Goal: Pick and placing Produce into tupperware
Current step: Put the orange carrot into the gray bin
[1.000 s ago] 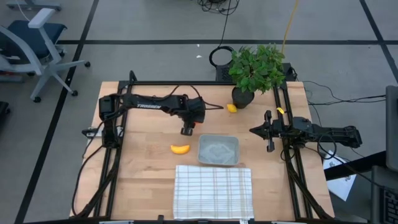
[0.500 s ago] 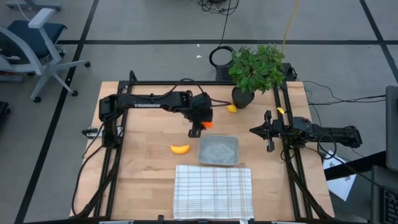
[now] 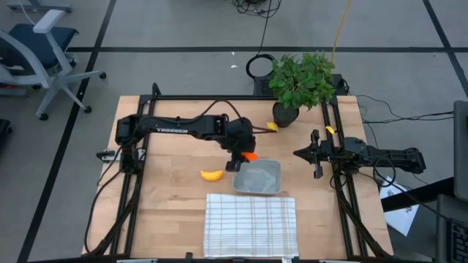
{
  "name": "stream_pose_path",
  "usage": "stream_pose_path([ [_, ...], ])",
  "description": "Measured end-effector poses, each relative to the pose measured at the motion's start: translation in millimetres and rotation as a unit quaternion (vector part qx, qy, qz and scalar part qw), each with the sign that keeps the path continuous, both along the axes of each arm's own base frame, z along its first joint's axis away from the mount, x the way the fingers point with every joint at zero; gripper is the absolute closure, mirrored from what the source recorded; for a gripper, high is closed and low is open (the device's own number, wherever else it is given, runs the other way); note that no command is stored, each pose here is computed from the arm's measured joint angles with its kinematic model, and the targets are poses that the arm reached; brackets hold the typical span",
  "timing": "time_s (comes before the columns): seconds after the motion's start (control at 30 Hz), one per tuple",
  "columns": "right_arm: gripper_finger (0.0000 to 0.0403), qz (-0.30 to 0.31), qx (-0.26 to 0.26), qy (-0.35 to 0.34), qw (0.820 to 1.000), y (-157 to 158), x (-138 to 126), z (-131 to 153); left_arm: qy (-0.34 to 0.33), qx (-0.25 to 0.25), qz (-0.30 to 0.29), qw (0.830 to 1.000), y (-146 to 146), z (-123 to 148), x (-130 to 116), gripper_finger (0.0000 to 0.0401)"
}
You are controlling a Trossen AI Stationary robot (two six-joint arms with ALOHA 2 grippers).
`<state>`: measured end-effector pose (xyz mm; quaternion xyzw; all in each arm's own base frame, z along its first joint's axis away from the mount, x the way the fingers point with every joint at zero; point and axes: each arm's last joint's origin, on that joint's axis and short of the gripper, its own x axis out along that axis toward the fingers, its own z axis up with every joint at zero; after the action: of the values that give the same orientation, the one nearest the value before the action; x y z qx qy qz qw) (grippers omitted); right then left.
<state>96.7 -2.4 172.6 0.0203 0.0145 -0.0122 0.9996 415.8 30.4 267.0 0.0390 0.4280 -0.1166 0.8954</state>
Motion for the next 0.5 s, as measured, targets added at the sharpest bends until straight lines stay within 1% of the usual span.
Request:
stream_pose_path([
  [0.07,0.0403,0.0,0.0,0.0,1.0,0.0,0.0,0.0,-0.008,0.008,0.014,1.0,-3.0,0.2,2.6,0.0231],
  [0.17,0.0403,0.0,0.0,0.0,1.0,0.0,0.0,0.0,-0.016,0.02,0.018,1.0,-10.1,0.3,4.8,0.0231],
  [0.4,0.0403,0.0,0.0,0.0,1.0,0.0,0.0,0.1,-0.031,0.077,0.03,0.996,-31.0,1.8,7.9,0.0231],
  [0.5,0.0403,0.0,0.0,-0.002,1.0,0.0,0.0,0.4,-0.042,0.082,0.052,0.994,-37.3,0.4,11.8,0.0231],
])
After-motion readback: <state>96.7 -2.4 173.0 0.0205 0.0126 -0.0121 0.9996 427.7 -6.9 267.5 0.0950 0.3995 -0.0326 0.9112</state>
